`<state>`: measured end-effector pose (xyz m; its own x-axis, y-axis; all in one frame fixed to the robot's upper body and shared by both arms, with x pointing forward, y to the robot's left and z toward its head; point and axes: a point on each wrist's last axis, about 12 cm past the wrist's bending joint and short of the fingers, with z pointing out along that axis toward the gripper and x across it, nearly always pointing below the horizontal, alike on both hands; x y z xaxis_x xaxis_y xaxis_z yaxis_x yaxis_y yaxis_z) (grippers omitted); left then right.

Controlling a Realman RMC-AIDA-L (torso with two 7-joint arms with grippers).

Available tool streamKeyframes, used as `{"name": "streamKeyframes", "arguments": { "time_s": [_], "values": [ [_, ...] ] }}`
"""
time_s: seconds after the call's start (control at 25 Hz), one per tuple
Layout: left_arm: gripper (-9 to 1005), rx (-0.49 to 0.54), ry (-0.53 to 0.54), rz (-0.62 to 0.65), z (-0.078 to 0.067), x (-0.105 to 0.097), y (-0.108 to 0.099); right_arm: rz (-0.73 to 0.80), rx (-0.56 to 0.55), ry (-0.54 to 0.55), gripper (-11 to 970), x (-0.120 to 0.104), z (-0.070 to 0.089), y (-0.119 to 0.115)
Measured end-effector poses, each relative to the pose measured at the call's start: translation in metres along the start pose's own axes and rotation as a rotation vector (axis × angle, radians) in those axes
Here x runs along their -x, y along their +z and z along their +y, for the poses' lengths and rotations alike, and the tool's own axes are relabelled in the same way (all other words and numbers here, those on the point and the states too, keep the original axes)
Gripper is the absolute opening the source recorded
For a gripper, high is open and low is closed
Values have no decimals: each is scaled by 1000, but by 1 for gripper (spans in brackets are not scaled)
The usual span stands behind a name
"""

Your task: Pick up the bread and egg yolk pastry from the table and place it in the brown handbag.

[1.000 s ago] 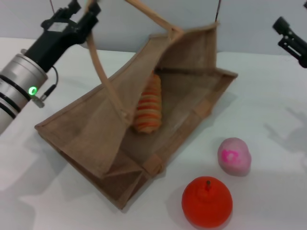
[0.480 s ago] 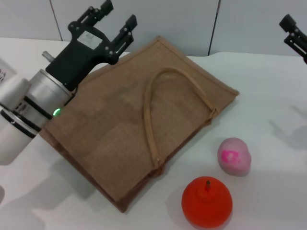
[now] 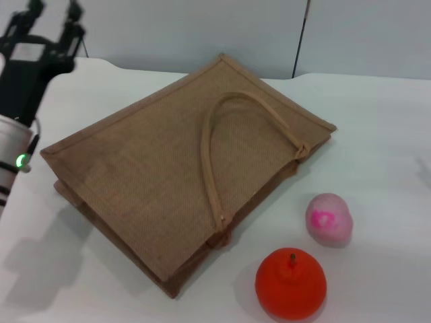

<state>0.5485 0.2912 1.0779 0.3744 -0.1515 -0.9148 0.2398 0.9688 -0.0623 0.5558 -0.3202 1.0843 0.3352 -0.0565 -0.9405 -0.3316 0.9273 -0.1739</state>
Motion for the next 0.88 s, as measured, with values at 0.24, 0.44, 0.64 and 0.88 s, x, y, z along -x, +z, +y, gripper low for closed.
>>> {"name": "streamKeyframes", "arguments": {
  "time_s": [0.24,0.44,0.64,0.88],
  "values": [
    [625,183,-27,21,17,-4,-13,7,-164,14,865,-5,-10,-14],
    [624,211,-36,22,18,-5,-14,8,-195,21,865,-6,-13,-20],
    [619,214,-44,26,17,-6,-14,12,-207,39,865,-7,-14,-21],
    [616,226,-52,29,16,-7,-12,13,-208,52,865,-7,-14,-21]
  ]
}}
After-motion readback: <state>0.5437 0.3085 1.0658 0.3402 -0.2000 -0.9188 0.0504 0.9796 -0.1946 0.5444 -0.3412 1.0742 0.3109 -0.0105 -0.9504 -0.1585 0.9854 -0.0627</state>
